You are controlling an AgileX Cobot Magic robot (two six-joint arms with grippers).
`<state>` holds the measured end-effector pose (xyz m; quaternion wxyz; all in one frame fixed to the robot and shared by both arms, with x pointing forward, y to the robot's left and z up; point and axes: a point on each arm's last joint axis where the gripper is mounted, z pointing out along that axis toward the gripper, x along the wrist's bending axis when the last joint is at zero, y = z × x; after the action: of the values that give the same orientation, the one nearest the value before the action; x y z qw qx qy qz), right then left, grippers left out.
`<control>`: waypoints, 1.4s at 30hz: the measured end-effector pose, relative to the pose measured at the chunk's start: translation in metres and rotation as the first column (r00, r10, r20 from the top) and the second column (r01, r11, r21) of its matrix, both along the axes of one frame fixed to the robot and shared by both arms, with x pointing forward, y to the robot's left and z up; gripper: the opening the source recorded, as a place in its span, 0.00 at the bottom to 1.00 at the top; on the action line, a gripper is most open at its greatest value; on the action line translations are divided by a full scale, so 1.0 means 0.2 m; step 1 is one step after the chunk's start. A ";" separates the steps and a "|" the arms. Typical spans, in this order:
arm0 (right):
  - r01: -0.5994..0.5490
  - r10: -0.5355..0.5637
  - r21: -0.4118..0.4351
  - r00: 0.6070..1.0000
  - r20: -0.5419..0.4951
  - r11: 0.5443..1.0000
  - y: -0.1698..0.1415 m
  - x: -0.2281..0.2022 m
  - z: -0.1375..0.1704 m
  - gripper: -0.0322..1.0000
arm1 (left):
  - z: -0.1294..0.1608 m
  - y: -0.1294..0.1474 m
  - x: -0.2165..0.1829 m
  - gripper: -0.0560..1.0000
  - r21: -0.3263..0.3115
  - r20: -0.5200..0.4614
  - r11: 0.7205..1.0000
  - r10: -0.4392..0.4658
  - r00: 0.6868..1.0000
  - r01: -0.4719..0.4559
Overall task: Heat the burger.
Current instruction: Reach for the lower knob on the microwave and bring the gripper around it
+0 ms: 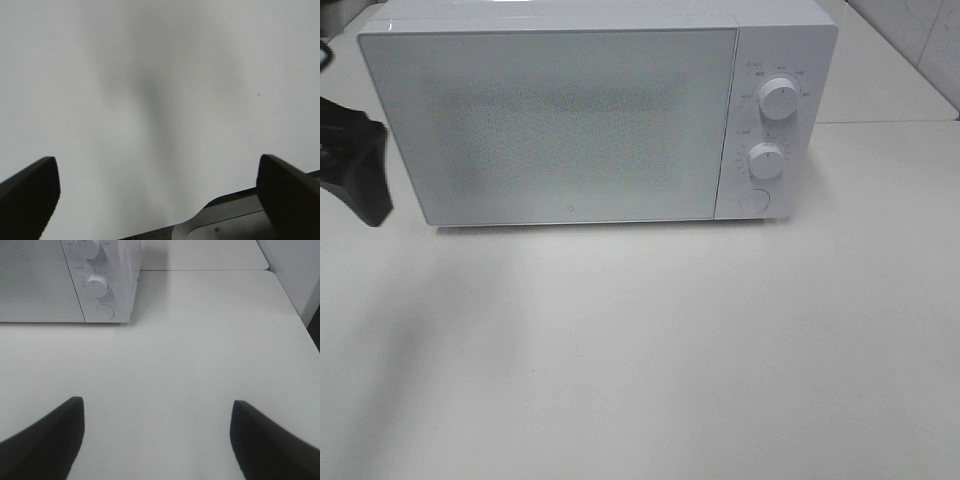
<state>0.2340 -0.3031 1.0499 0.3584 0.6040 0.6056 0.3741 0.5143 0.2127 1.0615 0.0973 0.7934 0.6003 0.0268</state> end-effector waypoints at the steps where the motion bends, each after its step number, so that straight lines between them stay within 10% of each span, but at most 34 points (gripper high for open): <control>1: 0.000 0.000 0.000 1.000 0.000 1.000 0.00 0.00 0.00 0.72 | 0.04 0.10 -0.01 0.99 -0.021 0.003 0.998 0.062 0.998 -0.062; 12: 0.000 0.000 0.000 1.000 0.000 1.000 0.00 0.00 0.00 0.72 | 0.23 0.36 -0.16 0.99 -0.124 0.109 0.959 0.269 0.957 -0.255; 42: 0.000 0.000 0.000 1.000 0.000 1.000 0.00 0.00 0.00 0.72 | -0.16 0.39 -0.89 0.99 -0.108 0.214 0.960 0.277 0.937 -0.259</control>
<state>0.2340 -0.3031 1.0499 0.3584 0.6040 0.6056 0.3741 0.3368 0.2899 1.0287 0.1918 0.6914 0.6883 0.1067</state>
